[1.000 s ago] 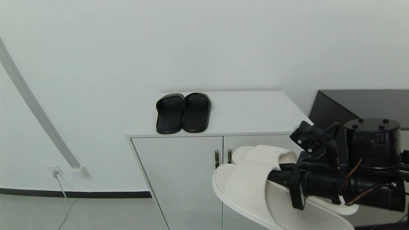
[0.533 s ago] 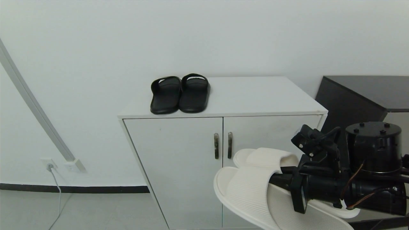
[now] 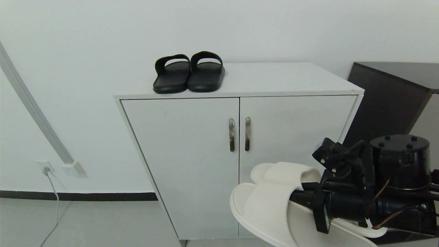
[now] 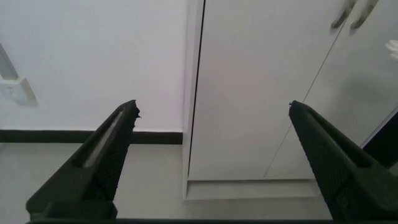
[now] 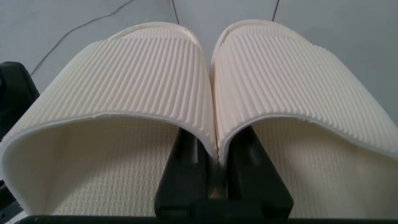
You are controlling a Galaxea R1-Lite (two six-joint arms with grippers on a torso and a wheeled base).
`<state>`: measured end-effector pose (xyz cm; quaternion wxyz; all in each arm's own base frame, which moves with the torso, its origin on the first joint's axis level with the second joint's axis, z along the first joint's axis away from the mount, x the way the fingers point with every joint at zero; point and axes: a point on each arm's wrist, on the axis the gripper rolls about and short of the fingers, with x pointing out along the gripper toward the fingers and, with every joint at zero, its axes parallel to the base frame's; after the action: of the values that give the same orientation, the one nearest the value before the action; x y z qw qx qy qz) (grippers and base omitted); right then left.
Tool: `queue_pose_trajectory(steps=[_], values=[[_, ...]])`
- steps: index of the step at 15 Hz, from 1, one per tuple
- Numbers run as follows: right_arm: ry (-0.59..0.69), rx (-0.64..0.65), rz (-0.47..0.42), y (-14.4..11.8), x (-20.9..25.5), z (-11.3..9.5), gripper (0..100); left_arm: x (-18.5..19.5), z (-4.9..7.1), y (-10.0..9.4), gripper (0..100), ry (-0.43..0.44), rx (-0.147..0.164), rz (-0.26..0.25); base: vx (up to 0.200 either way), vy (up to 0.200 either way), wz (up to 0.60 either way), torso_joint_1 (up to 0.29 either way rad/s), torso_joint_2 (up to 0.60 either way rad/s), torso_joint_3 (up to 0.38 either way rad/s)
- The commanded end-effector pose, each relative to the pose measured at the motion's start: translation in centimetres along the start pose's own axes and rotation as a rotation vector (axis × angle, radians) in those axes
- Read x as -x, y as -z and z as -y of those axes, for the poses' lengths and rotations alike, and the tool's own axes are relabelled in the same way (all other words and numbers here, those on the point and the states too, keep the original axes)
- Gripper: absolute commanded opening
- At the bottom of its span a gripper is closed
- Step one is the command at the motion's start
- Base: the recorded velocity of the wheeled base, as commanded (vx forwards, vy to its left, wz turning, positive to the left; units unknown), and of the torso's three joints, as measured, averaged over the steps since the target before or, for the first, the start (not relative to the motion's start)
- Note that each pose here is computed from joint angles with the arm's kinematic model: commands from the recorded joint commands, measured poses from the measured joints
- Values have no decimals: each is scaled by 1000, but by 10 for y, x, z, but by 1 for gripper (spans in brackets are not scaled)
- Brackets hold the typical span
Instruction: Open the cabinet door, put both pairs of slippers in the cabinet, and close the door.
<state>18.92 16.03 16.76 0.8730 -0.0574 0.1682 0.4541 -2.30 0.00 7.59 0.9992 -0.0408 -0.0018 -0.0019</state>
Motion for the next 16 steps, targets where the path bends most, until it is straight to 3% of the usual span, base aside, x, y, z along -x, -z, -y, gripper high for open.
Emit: queue_pose_trajectory(steps=[1,10,11,12,13,14,15,16], values=[[-2,-1,-5,1,-2,0,0,0,0,0,100,-4,3,0,0,0,0,-110,456,344],[-7,35,-8,3,0,-2,0,-1,0,-1,100,-1,1,-10,0,0,0,-42,386,338],[-8,34,-10,3,-1,-2,0,2,2,-19,100,6,18,36,0,0,0,-2,76,85],[-9,34,-10,3,-1,-2,0,5,5,-62,100,16,122,85,0,0,0,-2,56,41],[-11,35,-9,3,-1,-3,0,-1,7,-81,100,26,162,60,0,0,0,0,0,0],[-12,36,-9,3,0,-3,0,-15,8,-85,100,43,135,-20,0,0,0,0,0,0],[-13,38,-4,2,1,-4,0,-28,9,-86,100,79,128,-94,0,0,0,0,0,0],[-15,38,-6,2,1,-4,0,-34,10,-86,100,119,130,-125,0,0,0,0,0,0]])
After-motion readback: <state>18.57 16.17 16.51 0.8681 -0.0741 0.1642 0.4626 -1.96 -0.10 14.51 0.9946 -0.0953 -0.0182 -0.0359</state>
